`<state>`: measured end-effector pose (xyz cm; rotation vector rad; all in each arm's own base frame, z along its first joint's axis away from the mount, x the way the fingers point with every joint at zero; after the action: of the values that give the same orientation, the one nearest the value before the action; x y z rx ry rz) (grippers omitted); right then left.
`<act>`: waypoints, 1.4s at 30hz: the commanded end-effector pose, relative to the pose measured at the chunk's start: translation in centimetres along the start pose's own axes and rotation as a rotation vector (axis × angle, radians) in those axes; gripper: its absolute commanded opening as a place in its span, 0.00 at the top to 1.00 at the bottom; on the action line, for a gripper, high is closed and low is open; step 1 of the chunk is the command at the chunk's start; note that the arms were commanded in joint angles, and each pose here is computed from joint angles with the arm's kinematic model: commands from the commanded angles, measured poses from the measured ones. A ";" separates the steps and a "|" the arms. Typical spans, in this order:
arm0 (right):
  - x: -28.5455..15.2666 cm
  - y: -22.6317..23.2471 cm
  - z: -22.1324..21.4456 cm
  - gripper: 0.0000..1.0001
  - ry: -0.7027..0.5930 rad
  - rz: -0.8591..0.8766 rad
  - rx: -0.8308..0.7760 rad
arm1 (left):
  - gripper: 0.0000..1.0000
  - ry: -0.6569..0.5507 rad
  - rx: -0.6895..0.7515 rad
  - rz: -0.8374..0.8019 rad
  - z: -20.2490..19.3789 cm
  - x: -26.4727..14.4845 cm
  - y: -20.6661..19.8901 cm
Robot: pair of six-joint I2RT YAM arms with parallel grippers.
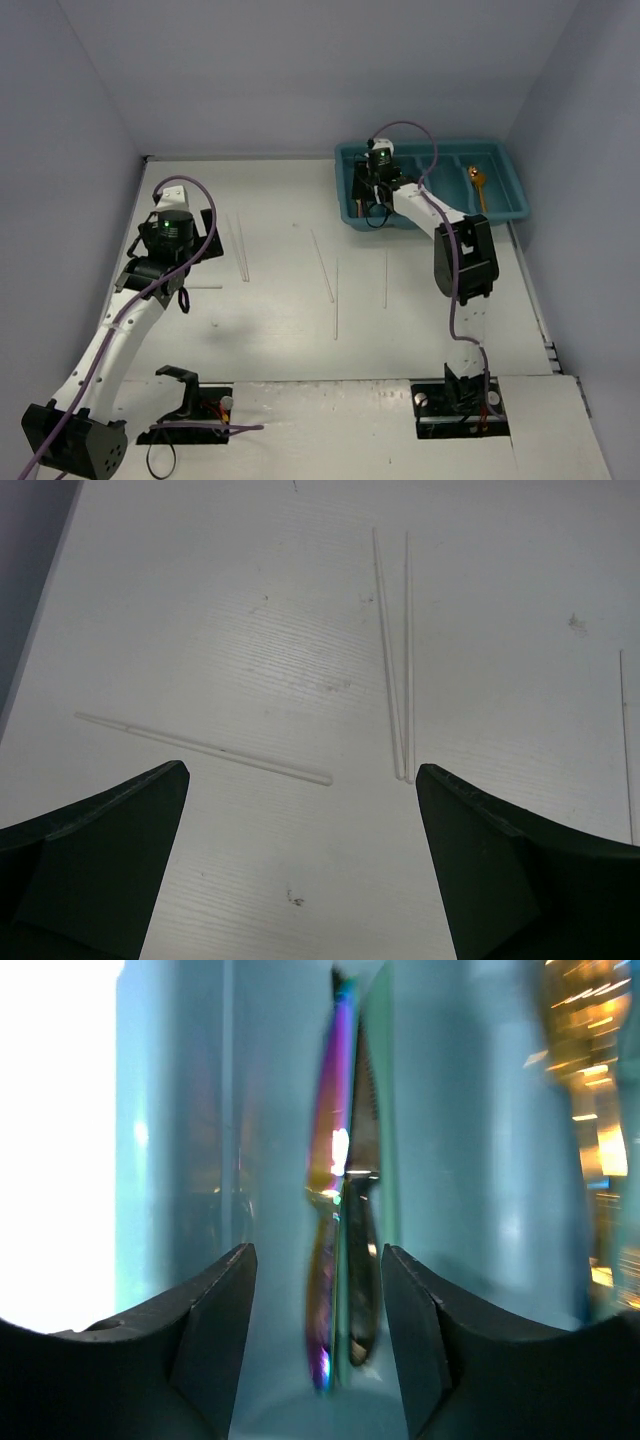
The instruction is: Sort the eating utensils into containers
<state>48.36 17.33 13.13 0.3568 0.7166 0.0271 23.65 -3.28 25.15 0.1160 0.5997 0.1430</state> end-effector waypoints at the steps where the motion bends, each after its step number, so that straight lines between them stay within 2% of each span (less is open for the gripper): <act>1: -9.4 2.3 7.7 0.49 -0.273 0.042 -0.007 | 0.03 -0.086 -0.022 -0.007 1.7 -0.9 0.4; 5: -15.4 0.5 7.0 0.48 -0.337 -0.014 -0.010 | 0.03 -0.102 -0.033 -0.015 1.8 -1.4 0.6; 8: -17.5 -1.8 4.7 0.45 -0.339 -0.077 0.017 | 0.03 -0.101 -0.039 -0.027 1.7 -1.5 0.5; 14: -18.1 -5.6 -2.3 0.44 -0.224 -0.135 0.064 | 0.03 -0.094 -0.045 -0.038 1.7 -1.4 0.3; 22: -16.2 -7.1 -10.6 0.45 -0.042 -0.183 0.127 | 0.03 -0.076 -0.044 -0.028 1.5 -0.9 0.4; 30: -13.2 -7.5 -14.2 0.52 0.066 -0.193 0.171 | 0.03 -0.065 -0.048 -0.018 1.3 -0.6 0.5; 37: -11.5 -7.5 -15.9 0.59 0.096 -0.234 0.162 | 0.03 -0.065 -0.049 -0.023 1.2 -0.6 0.4; 40: -11.1 -8.0 -16.9 0.66 0.111 -0.260 0.153 | 0.03 -0.065 -0.048 -0.021 1.3 -0.6 0.4; 42: -11.0 -8.5 -17.8 0.80 0.132 -0.278 0.141 | 0.02 -0.067 -0.048 -0.017 1.2 -0.7 0.5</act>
<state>28.12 13.23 6.32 0.3916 0.8813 -0.2318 23.20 -3.09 25.54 0.0852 0.5831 0.1233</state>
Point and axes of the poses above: each gripper's point midway between its finger pads, its own x axis out along the fingers, its own y axis along the line the jaws close on, z = x × y, the point moved 7 cm from there along -x, back along the fingers, and after that the axes turned 14 degrees about x, right-handed, at the moved point
